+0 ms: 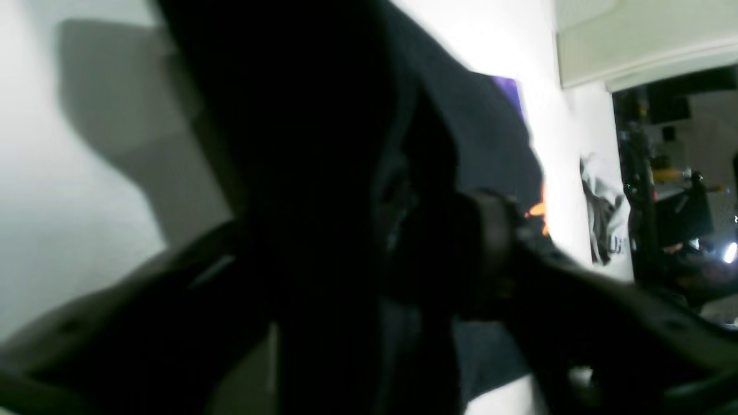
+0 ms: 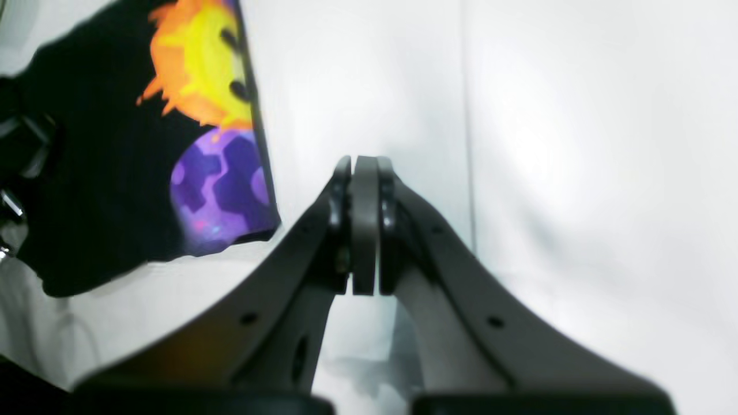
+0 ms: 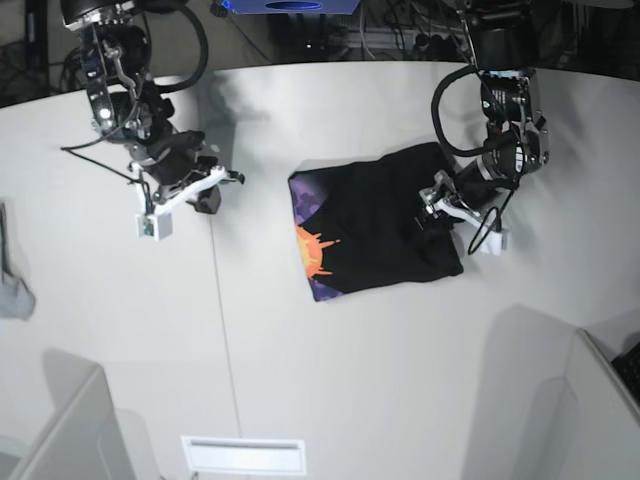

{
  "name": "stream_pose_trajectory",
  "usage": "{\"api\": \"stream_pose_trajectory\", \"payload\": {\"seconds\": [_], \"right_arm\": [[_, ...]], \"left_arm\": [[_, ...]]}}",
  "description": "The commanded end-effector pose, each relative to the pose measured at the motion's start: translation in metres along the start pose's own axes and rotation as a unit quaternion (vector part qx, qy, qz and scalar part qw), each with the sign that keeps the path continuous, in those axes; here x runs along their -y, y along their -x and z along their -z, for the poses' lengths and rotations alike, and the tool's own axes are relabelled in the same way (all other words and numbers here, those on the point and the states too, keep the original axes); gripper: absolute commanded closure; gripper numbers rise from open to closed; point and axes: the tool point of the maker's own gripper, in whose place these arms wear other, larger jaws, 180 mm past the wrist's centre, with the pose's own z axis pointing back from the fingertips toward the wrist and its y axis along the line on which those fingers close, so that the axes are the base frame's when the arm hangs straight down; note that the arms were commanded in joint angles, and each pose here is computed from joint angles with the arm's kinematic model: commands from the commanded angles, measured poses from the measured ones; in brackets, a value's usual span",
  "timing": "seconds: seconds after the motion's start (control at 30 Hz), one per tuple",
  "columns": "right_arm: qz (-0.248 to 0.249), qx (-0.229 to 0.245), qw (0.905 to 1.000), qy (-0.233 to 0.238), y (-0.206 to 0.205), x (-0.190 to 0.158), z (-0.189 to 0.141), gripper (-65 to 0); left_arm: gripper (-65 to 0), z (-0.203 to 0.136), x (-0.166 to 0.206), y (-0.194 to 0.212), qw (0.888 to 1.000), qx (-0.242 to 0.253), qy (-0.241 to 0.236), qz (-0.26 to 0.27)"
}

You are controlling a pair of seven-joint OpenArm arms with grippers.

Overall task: Fold the T-shirt properly
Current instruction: 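Grasp the folded bundle with the left gripper and rotate it upright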

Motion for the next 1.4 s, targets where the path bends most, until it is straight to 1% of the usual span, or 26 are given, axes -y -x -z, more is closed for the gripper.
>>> {"api": "stream_pose_trajectory", "payload": {"seconds": [0.0, 0.17, 0.2, 0.23, 0.33, 0.4, 0.47, 0.57, 0.67, 0.8, 0.93, 1.03, 1.2, 1.27, 1.33, 1.37], "right_arm": [[-0.005, 0.024, 0.9997, -0.003, -0.015, 0.000, -0.005, 0.0], [0.019, 0.041, 0.9985, 0.032, -0.023, 0.029, -0.014, 0.0], [0.022, 0.043, 0.9981, 0.037, -0.024, 0.033, -0.015, 0.0], [0.026, 0.042, 0.9978, 0.044, -0.022, 0.039, -0.017, 0.0], [0.036, 0.045, 0.9965, 0.060, -0.022, 0.051, -0.022, 0.0], [0.047, 0.048, 0.9956, 0.066, -0.021, 0.056, -0.024, 0.0], [0.061, 0.051, 0.9939, 0.077, -0.019, 0.064, -0.027, 0.0], [0.083, 0.062, 0.9905, 0.090, -0.021, 0.074, -0.031, 0.0], [0.100, 0.066, 0.9875, 0.102, -0.018, 0.082, -0.034, 0.0], [0.124, 0.079, 0.9822, 0.117, -0.021, 0.094, -0.040, 0.0], [0.154, 0.094, 0.9739, 0.138, -0.020, 0.109, -0.047, 0.0], [0.172, 0.095, 0.9677, 0.158, -0.011, 0.122, -0.056, 0.0], [0.210, 0.101, 0.9552, 0.183, 0.002, 0.137, -0.067, 0.0], [0.222, 0.105, 0.9507, 0.189, 0.004, 0.140, -0.069, 0.0], [0.232, 0.104, 0.9476, 0.193, 0.010, 0.141, -0.071, 0.0], [0.235, 0.103, 0.9469, 0.193, 0.011, 0.141, -0.071, 0.0]], "left_arm": [[-31.9, 0.000, -0.014, 0.014, 0.999, -0.036, -0.035, 0.001], [-4.6, 0.000, -0.013, 0.013, 0.999, -0.041, -0.034, 0.009], [0.0, 0.002, -0.010, 0.017, 0.998, -0.051, -0.032, 0.015], [0.0, 0.004, -0.007, 0.026, 0.997, -0.071, -0.028, 0.023], [0.0, 0.006, -0.004, 0.030, 0.990, -0.117, -0.030, 0.072], [0.0, 0.008, 0.000, 0.032, 0.983, -0.141, -0.029, 0.111], [0.0, 0.012, 0.008, 0.033, 0.973, -0.168, -0.024, 0.153], [0.0, 0.020, 0.023, 0.034, 0.949, -0.209, -0.015, 0.235], [0.0, 0.029, 0.039, 0.036, 0.920, -0.245, -0.004, 0.307], [0.0, 0.043, 0.062, 0.042, 0.886, -0.275, 0.015, 0.374], [0.0, 0.053, 0.086, 0.047, 0.844, -0.300, 0.032, 0.444], [0.0, 0.057, 0.098, 0.047, 0.810, -0.314, 0.038, 0.493], [0.0, 0.061, 0.110, 0.044, 0.767, -0.325, 0.045, 0.551], [0.0, 0.063, 0.116, 0.047, 0.737, -0.320, 0.065, 0.591], [0.0, 0.067, 0.119, 0.055, 0.700, -0.314, 0.081, 0.636], [0.0, 0.070, 0.122, 0.060, 0.678, -0.312, 0.090, 0.660]]}}
